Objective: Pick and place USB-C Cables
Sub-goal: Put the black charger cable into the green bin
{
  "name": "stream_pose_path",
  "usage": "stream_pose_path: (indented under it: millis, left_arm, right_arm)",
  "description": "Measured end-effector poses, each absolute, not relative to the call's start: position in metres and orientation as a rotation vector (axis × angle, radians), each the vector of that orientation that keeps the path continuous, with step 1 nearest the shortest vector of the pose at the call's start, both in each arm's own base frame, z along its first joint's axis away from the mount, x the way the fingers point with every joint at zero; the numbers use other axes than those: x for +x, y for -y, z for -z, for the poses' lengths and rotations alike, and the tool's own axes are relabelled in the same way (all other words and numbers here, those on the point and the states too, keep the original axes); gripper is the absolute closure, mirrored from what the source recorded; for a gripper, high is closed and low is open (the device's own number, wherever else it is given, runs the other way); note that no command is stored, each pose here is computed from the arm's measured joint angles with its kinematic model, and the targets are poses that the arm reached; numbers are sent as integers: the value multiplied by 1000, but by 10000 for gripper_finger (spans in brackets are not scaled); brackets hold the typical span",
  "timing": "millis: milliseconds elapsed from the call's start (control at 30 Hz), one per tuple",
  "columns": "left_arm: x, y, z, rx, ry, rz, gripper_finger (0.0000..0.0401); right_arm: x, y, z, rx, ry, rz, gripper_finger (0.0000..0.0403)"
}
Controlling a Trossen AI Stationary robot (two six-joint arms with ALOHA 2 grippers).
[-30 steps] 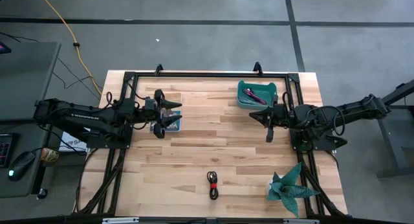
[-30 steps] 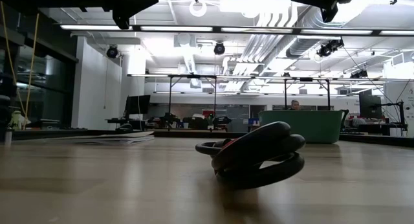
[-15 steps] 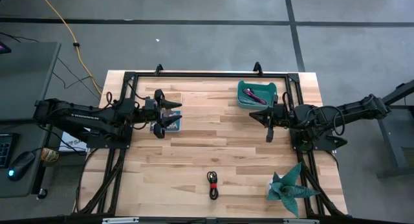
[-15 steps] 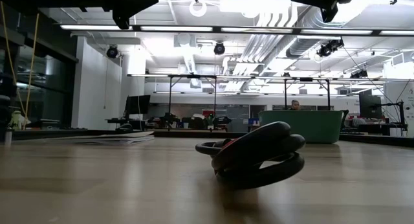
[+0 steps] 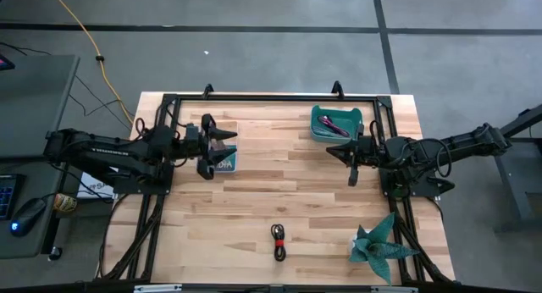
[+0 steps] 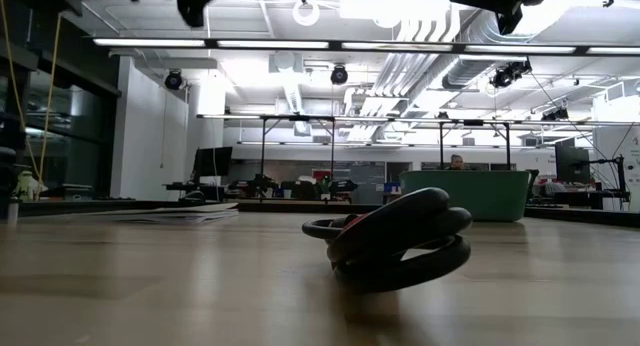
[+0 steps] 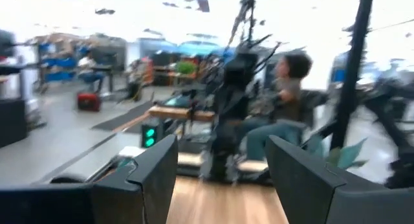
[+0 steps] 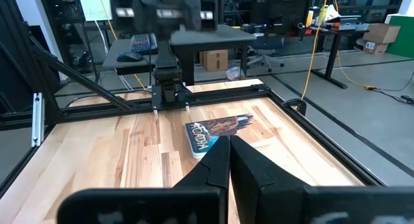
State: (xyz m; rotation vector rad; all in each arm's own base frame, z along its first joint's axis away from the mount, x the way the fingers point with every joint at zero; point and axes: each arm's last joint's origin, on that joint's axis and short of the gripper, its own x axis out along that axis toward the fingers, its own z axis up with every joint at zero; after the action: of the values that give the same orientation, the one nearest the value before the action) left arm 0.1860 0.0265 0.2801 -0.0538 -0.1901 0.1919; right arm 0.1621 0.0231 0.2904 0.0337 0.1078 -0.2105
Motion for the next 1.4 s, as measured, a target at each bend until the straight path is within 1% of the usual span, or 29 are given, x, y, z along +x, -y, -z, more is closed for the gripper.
stream_pose_path:
  millis: [133, 267, 467, 633, 800, 967, 1100, 1267, 1400]
  left_arm:
    - [189, -23, -314, -19, 203, -72, 187]
    - [188, -23, -348, 6, 178, -68, 187]
    - [186, -23, -362, 21, 195, -92, 187]
    - [193, -24, -354, 21, 134, -65, 187]
    - [216, -19, -337, 24, -4, 149, 187]
    - [251, -13, -335, 46, -233, 191, 187]
    - [278, 5, -333, 83, -376, 277, 187]
    - [310, 40, -301, 140, -525, 398, 187]
    - [331, 62, -265, 157, -621, 461, 187]
  right_arm:
    - [162, -23, -290, 33, -108, 210, 403]
    - [162, -23, -290, 42, -107, 211, 403]
    - [162, -23, -290, 46, -114, 211, 403]
    - [162, -23, -290, 38, -114, 211, 403]
    - [162, -23, -290, 38, -114, 211, 403]
    - [162, -23, -290, 33, -109, 210, 403]
    - [162, -23, -290, 32, -112, 210, 403]
    - [162, -23, -290, 30, -116, 210, 403]
    - [162, -23, -289, 30, -118, 211, 403]
